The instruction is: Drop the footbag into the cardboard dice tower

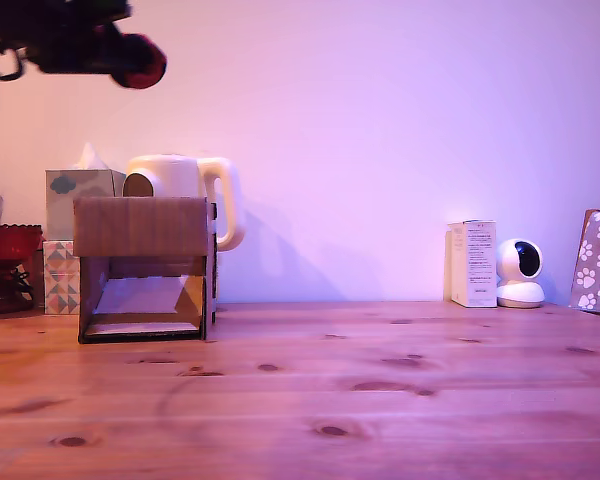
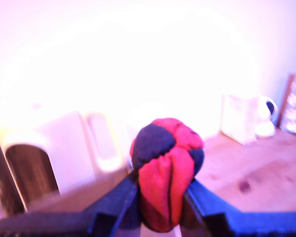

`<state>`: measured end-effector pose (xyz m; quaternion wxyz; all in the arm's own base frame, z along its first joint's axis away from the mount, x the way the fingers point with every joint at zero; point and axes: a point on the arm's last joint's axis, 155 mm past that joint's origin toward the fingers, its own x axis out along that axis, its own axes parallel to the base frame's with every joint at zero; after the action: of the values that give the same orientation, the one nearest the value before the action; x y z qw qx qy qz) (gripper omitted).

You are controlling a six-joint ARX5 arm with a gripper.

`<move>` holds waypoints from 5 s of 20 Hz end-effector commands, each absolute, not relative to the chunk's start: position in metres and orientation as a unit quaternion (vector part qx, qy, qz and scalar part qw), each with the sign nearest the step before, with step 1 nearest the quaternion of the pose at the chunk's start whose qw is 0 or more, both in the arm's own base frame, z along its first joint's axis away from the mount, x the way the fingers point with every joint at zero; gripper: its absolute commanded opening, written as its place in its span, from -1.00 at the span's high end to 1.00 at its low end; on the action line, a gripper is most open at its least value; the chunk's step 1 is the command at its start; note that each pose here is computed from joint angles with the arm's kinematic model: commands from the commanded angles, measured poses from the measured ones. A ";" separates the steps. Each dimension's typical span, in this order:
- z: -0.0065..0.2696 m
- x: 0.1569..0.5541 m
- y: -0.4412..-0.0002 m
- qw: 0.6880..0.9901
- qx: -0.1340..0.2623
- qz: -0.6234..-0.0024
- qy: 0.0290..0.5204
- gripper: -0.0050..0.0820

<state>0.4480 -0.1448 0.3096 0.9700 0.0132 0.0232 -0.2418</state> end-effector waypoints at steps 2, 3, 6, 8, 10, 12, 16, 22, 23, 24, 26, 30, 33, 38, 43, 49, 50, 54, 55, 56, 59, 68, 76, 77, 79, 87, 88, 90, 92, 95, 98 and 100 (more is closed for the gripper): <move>0.297 0.476 -0.146 0.970 0.014 -0.236 0.059 0.63; 0.292 0.487 -0.145 0.969 0.013 -0.234 0.076 0.63; 0.272 0.517 -0.144 0.964 0.009 -0.227 0.136 0.63; 0.257 0.535 -0.139 0.961 0.006 -0.219 0.171 0.63; 0.242 0.551 -0.134 0.956 0.003 -0.212 0.201 0.63; 0.230 0.562 -0.130 0.953 0.001 -0.206 0.222 0.63; 0.207 0.568 -0.124 0.947 -0.003 -0.200 0.249 0.63; 0.203 0.566 -0.124 0.945 -0.003 -0.201 0.257 0.57; 0.202 0.565 -0.125 0.944 -0.003 -0.201 0.261 0.36; 0.202 0.565 -0.124 0.945 -0.003 -0.200 0.259 0.01; 0.203 0.565 -0.124 0.945 -0.003 -0.200 0.259 -0.59; 0.207 0.561 -0.122 0.944 -0.004 -0.199 0.265 -0.62; 0.211 0.549 -0.121 0.939 -0.005 -0.199 0.281 -0.32; 0.210 0.512 -0.117 0.919 -0.011 -0.197 0.341 0.95; 0.226 0.497 -0.118 0.918 -0.003 -0.207 0.339 0.93; 0.238 0.478 -0.129 0.912 -0.014 -0.241 0.331 0.93; 0.237 0.474 -0.131 0.913 -0.013 -0.244 0.326 0.93; 0.224 0.449 -0.133 0.916 -0.015 -0.253 0.310 0.93; 0.220 0.441 -0.134 0.917 -0.017 -0.258 0.303 0.93; 0.214 0.433 -0.135 0.919 -0.018 -0.263 0.294 0.93; 0.199 0.408 -0.134 0.928 -0.035 -0.261 0.263 0.93; 0.118 0.358 -0.116 0.942 -0.058 -0.222 0.245 0.93; 0.102 0.349 -0.117 0.936 -0.058 -0.223 0.266 0.93; 0.102 0.349 -0.116 0.936 -0.058 -0.223 0.266 0.93; 0.101 0.351 -0.117 0.937 -0.056 -0.224 0.263 0.93; 0.070 0.367 -0.119 0.934 -0.056 -0.223 0.274 0.93; 0.065 0.368 -0.120 0.933 -0.056 -0.223 0.277 0.93; 0.059 0.372 -0.120 0.933 -0.056 -0.223 0.276 0.88; 0.056 0.376 -0.121 0.934 -0.056 -0.224 0.272 0.25; 0.054 0.381 -0.123 0.936 -0.054 -0.225 0.266 -0.95; 0.061 0.388 -0.124 0.942 -0.046 -0.226 0.245 -0.90; 0.069 0.393 -0.123 0.947 -0.036 -0.226 0.226 -0.90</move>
<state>0.3916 -0.1222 0.0716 0.9468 -0.0428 0.2269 -0.2241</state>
